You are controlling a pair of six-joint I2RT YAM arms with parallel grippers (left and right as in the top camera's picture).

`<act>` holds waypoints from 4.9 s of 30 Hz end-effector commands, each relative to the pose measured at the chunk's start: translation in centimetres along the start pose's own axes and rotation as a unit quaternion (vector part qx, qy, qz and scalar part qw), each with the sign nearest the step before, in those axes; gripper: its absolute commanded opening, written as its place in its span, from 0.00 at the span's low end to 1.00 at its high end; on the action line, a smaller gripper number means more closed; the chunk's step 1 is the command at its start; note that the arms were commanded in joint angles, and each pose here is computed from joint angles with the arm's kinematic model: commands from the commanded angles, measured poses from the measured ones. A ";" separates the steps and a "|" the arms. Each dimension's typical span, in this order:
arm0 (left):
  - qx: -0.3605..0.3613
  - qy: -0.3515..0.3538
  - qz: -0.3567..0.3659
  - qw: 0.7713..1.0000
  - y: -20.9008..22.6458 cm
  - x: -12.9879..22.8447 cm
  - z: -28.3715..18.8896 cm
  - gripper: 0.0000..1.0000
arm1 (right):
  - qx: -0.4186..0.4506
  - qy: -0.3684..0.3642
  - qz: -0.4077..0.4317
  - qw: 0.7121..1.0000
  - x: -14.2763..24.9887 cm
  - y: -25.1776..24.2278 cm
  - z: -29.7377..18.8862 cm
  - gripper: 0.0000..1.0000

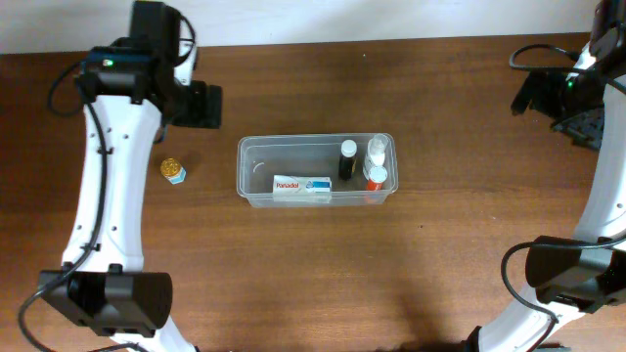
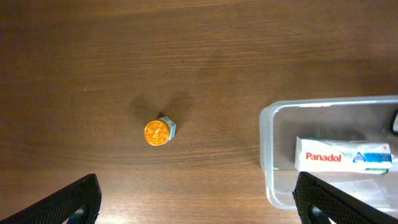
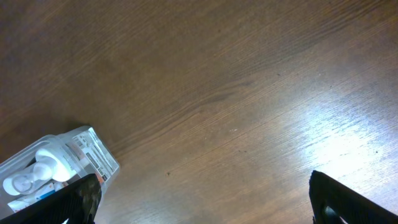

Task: Pack container
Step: 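Move the left gripper to the balm jar and grasp it, then lift the balm jar and carry it into the container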

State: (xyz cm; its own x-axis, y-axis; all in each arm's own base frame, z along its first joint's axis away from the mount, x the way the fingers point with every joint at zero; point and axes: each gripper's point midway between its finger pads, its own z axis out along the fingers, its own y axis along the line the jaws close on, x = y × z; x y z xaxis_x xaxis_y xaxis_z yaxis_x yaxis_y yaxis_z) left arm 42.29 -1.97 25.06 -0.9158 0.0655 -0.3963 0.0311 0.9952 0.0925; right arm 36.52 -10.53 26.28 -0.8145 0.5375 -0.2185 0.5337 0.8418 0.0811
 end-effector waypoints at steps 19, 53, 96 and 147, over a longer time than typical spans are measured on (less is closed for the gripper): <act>-0.008 0.155 -0.085 0.984 3.7 5.1 12.8 0.99 | 0.005 0.000 0.003 1.000 0.0 -0.2 0.0 0.98; -0.007 0.253 -0.084 0.964 5.0 9.9 20.2 1.00 | 0.005 0.000 0.003 1.000 0.0 -0.2 0.0 0.98; -0.003 0.251 -0.085 0.964 4.6 10.6 24.0 0.45 | 0.005 0.000 0.003 1.000 0.0 -0.2 0.0 0.98; 0.158 0.194 0.152 0.956 -13.1 4.2 7.5 0.42 | 0.005 0.000 0.003 1.000 0.0 -0.2 0.0 0.98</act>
State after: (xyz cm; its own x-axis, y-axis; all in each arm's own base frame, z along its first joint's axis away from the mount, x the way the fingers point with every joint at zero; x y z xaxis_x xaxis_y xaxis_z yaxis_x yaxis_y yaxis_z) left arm 41.43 -12.38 13.08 -0.9450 0.3237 0.0473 0.3146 0.9389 -0.1396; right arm 36.52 -10.56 26.28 -0.8140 0.5381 -0.2189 0.5344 0.8413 0.0810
